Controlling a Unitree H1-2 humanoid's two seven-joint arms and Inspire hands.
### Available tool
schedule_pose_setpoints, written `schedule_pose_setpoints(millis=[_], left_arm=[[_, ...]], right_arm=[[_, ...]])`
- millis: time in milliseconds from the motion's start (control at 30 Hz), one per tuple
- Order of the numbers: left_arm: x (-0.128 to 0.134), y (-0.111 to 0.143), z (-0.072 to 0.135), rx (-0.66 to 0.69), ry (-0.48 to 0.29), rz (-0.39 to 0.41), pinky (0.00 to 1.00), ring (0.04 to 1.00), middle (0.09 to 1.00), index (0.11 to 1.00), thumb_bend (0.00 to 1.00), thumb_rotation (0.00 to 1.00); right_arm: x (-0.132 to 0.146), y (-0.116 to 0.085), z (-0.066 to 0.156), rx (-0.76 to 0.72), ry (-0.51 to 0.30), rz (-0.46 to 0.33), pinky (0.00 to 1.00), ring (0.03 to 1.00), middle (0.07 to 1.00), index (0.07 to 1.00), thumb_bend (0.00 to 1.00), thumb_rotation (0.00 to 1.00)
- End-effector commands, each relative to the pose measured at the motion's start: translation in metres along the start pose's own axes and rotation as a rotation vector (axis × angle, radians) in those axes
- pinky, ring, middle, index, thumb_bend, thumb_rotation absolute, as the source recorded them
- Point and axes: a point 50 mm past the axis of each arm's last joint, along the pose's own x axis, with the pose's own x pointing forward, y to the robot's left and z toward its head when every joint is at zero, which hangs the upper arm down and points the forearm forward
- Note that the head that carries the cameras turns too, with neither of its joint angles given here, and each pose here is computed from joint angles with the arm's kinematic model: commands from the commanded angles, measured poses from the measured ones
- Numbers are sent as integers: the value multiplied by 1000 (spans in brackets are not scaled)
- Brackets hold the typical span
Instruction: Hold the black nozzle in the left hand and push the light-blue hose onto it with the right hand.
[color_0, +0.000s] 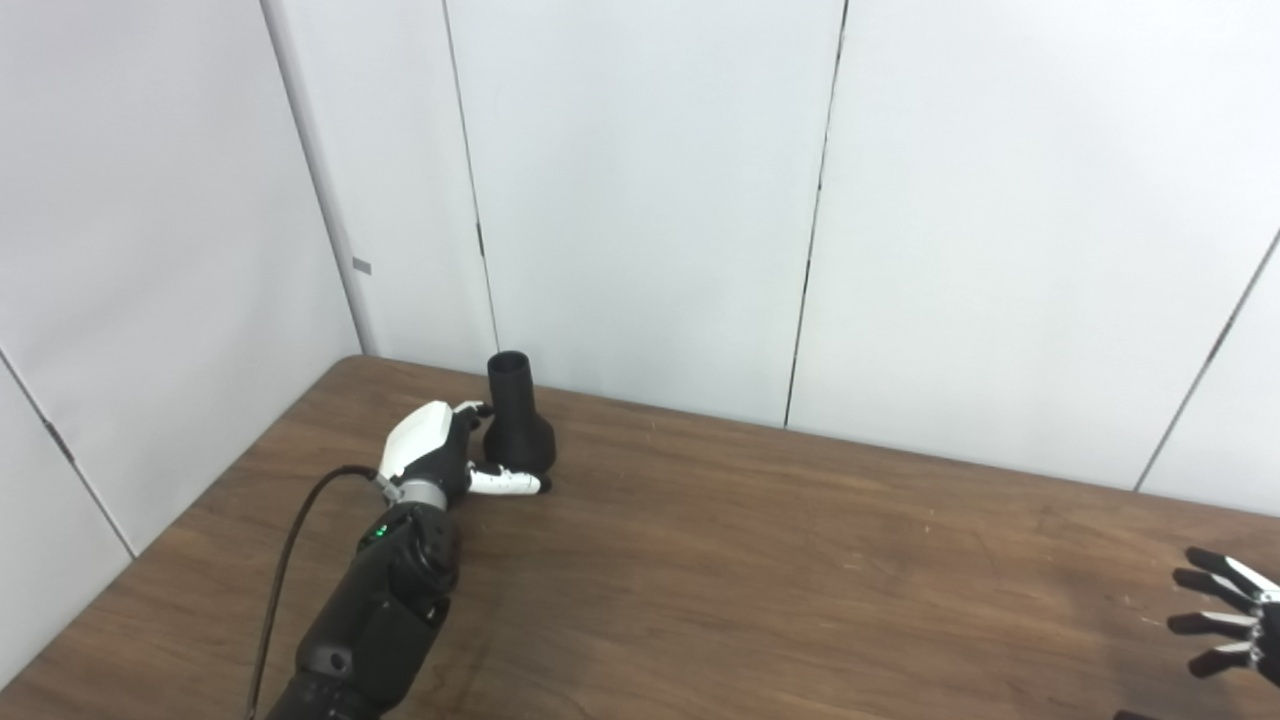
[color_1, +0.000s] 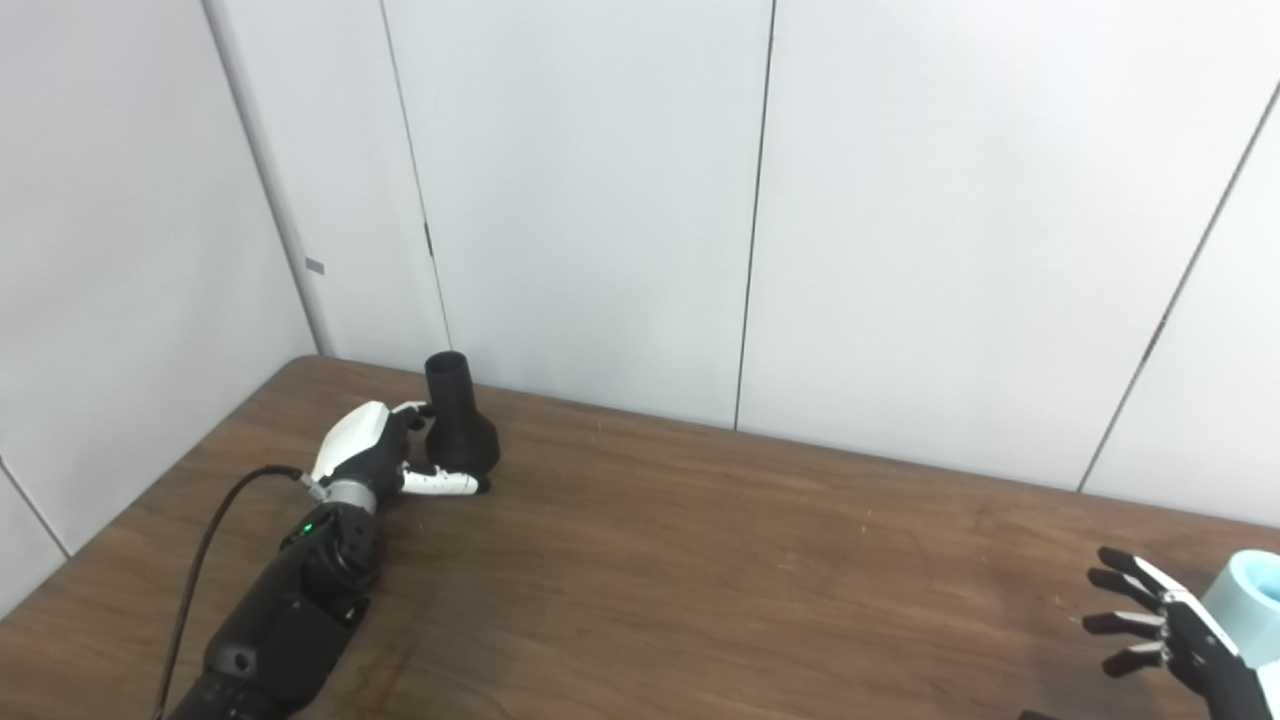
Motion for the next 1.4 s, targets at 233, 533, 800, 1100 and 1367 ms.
schedule_pose_setpoints(millis=[233, 533, 800, 1100, 1367], left_arm=[[17, 22, 25, -31, -56, 64, 1000, 858, 842, 792, 989, 332], [18, 15, 30, -57, -62, 63, 992, 860, 829, 787, 988, 329], [21, 2, 26, -80, -81, 15, 1000, 818, 729, 775, 941, 261], [18, -15, 21, -42, -152, -1, 974, 630, 519, 481, 529, 33], [18, -24, 15, 0, -176, 6, 957, 650, 516, 465, 523, 0]], right_arm=[[5, -15, 15, -10, -61, -26, 477, 642, 788, 826, 701, 99], [5, -17, 16, -28, -53, -24, 489, 630, 793, 831, 696, 89], [6, -17, 17, -33, -54, -25, 491, 625, 792, 831, 699, 101], [7, -17, 20, -25, -59, -27, 488, 618, 789, 829, 688, 109], [9, -16, 22, -18, -62, -27, 487, 614, 788, 828, 679, 118]])
